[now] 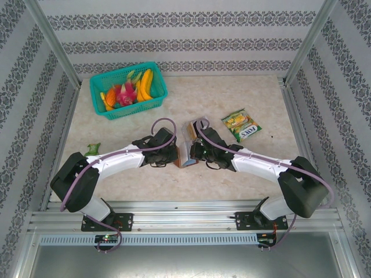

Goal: Put the credit cards into the card holder

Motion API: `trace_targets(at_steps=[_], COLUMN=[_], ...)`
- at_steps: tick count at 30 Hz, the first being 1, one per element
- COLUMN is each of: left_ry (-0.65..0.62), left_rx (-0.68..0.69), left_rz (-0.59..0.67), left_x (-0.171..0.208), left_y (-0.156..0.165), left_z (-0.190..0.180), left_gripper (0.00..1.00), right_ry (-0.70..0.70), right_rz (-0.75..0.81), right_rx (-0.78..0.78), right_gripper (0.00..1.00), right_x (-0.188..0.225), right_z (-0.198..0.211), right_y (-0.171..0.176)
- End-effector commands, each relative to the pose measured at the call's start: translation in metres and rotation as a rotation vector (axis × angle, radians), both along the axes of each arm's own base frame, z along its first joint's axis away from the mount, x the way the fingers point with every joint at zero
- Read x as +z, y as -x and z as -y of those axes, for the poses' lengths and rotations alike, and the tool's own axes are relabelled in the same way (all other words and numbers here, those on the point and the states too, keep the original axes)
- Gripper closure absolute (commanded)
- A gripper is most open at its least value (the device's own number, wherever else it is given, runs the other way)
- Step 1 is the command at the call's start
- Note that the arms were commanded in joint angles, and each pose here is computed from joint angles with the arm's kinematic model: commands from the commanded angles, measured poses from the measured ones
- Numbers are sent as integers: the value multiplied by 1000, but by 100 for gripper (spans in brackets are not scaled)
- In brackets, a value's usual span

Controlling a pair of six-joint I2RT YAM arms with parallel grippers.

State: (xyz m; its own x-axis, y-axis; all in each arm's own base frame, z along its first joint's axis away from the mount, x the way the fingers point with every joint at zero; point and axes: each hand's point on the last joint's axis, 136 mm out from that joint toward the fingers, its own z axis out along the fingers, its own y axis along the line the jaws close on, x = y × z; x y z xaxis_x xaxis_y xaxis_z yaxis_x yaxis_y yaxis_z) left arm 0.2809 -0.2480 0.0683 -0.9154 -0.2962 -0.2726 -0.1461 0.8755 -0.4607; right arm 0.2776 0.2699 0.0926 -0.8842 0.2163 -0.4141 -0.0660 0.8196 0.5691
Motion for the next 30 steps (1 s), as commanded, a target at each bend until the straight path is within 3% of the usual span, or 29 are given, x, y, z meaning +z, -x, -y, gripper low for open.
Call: trace_targets(at_steps=[1,6,10,14,16,18,23,30], left_ry=[77,192,192,160,127,80,56,163], left_rx=[25,65,76,102,123,156,162,46], left_rz=[-21,-25,-30,-20,-11,-1,83,67], left_x=[-5,-7,-10,-11,-10,-8,15,16], left_y=[-3,-8,-6,-3,-1,2,-2,-17], left_z=[1,-5,-13,-24,-34,-46,-57,-17], left_gripper=[100,98,95,80,77,64,64,74], right_ry=[-58,-81,-52,-16,-5,8,12,7], right_rz=[16,-20,-54,-96,-105,-114,-119,-108], right_rx=[74,92,96,74,70,59,56,43], right_gripper=[100,100,100,100,100,100,100,100], right_x=[6,-7,-20,-37,-41,-45,-44,-38], right_z=[-19,-30,-34,-30,-29,-26,-25,-23], right_y=[1,2,1,2,3,3,3,0])
